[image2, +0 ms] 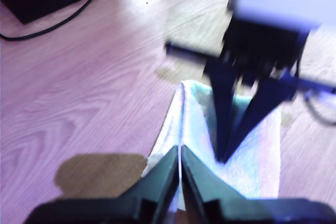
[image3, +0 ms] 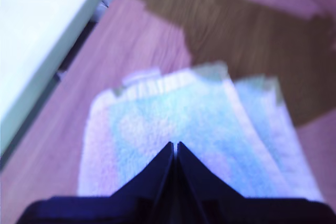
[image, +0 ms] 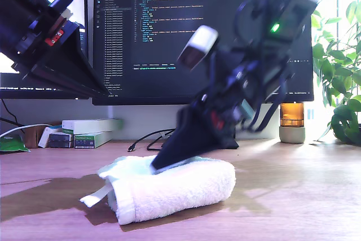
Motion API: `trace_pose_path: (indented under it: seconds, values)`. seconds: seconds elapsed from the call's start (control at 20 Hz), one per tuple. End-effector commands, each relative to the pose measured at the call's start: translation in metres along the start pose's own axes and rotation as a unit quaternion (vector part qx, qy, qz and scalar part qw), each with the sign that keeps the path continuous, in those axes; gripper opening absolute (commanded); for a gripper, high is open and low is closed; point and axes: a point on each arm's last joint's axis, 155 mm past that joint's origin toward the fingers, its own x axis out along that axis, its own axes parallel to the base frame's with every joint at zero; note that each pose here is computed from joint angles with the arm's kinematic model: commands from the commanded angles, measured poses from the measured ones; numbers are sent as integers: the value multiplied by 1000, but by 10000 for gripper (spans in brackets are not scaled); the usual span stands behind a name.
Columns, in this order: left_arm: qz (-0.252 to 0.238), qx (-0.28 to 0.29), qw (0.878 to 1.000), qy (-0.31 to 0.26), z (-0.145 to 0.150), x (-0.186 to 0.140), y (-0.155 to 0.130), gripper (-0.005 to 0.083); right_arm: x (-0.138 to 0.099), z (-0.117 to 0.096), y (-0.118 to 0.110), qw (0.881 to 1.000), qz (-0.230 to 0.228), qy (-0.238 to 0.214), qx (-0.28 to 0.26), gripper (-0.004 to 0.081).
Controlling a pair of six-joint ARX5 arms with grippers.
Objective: Fold the tea towel to a neat square and place it to the right
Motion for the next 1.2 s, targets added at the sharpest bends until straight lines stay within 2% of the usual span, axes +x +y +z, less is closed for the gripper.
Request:
trace_pose_path:
  seconds: [0.0, 0.05, 0.15, 0.2, 0.3, 0.35, 0.4, 0.5, 0.6, 0.65, 0.7, 0.85, 1.0, 1.05, 1.15]
  values:
    - [0, -3, 1000, 8, -8, 0, -1, -19, 10, -22, 0, 999, 3, 30, 21, -10]
    - [-1, -6, 1000, 15, -11, 0, -1, -19, 10, -31, -3, 998, -4, 48, 34, -11]
    - [1, -10, 1000, 27, -17, -1, -1, -19, 7, -47, -18, 990, -48, 92, 99, -11]
    - [3, -11, 999, 32, -20, -1, 0, -19, 2, -59, -30, 974, -89, 116, 175, -11]
    - [10, -12, 999, 39, -23, -1, 2, -19, -18, -87, -56, 935, -175, 156, 266, -11]
    - [10, -12, 999, 39, -23, -1, 3, -19, -32, -101, -68, 910, -219, 166, 312, -11]
    - [11, -9, 999, 38, -23, -1, 3, -19, -47, -116, -77, 872, -263, 170, 376, -11]
    - [11, -5, 999, 39, -23, -1, 3, -19, -83, -154, -81, 793, -332, 190, 474, -11]
    - [11, -5, 999, 39, -23, -1, 3, -19, -116, -189, -67, 712, -372, 216, 555, -11]
    - [11, -5, 999, 39, -23, -1, 3, -19, -128, -204, -57, 678, -379, 224, 589, -11]
    - [11, -5, 999, 40, -24, -1, 3, -19, -136, -215, -45, 653, -377, 229, 616, -11]
    - [11, 2, 999, 47, -27, -1, 3, -19, -148, -240, -6, 595, -369, 236, 674, -11]
    - [11, 2, 999, 47, -27, -1, 3, -19, -153, -251, 30, 541, -387, 207, 717, -10]
    - [11, 2, 999, 46, -27, -1, 3, -19, -153, -253, 43, 530, -391, 200, 726, -10]
    - [11, 3, 999, 44, -26, -1, 3, -19, -150, -253, 69, 515, -394, 197, 735, -10]
